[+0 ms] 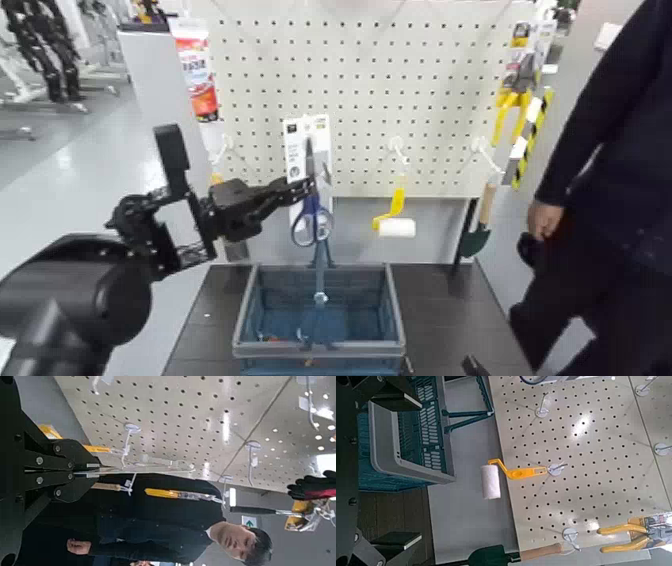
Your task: Put the blue scissors into the crate.
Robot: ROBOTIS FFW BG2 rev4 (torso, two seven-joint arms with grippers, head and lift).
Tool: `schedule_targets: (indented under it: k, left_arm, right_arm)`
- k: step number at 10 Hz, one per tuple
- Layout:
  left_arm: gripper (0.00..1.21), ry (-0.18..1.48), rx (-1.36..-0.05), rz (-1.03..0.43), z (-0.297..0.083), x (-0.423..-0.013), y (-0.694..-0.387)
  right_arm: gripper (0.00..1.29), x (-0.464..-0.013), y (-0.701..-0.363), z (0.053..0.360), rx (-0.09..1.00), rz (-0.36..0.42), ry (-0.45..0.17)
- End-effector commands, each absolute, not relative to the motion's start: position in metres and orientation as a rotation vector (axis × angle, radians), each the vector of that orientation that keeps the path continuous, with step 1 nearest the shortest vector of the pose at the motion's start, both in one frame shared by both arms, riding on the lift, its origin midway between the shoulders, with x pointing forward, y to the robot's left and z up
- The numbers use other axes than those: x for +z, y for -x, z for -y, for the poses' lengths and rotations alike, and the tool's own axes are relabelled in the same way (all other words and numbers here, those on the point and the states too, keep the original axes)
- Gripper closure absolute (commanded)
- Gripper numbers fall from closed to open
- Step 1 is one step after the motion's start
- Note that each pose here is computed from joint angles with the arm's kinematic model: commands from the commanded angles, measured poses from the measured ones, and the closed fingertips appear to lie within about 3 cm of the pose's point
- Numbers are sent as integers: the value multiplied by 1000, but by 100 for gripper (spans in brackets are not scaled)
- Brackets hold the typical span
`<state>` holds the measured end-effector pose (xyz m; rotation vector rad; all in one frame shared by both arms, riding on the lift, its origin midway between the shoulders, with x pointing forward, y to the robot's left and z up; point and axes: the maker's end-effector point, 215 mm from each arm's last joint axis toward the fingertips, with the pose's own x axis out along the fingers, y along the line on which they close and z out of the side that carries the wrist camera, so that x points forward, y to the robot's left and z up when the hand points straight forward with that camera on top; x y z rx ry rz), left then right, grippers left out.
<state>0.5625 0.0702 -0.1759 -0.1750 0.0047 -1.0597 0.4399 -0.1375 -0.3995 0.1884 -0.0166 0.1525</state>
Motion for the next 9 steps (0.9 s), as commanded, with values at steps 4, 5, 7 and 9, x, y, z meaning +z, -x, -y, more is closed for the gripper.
schedule_targets:
  k: [4,5,7,9]
  left_arm:
    - [118,212,-998,-129,-104,-240,-564]
    - [118,219,-989,-146,-108,-252,-565]
    - [118,233,-974,-177,-115,-271,-565]
    - [118,247,-971,-207,-117,-293,-567]
  right_arm:
    - [15,-400,-440,136,157,15,-189]
    - [15,-400,-439,135,159,15,-190]
    - [15,-399,-440,136,159,17,-189]
    - [15,-399,-440,135,161,17,-190]
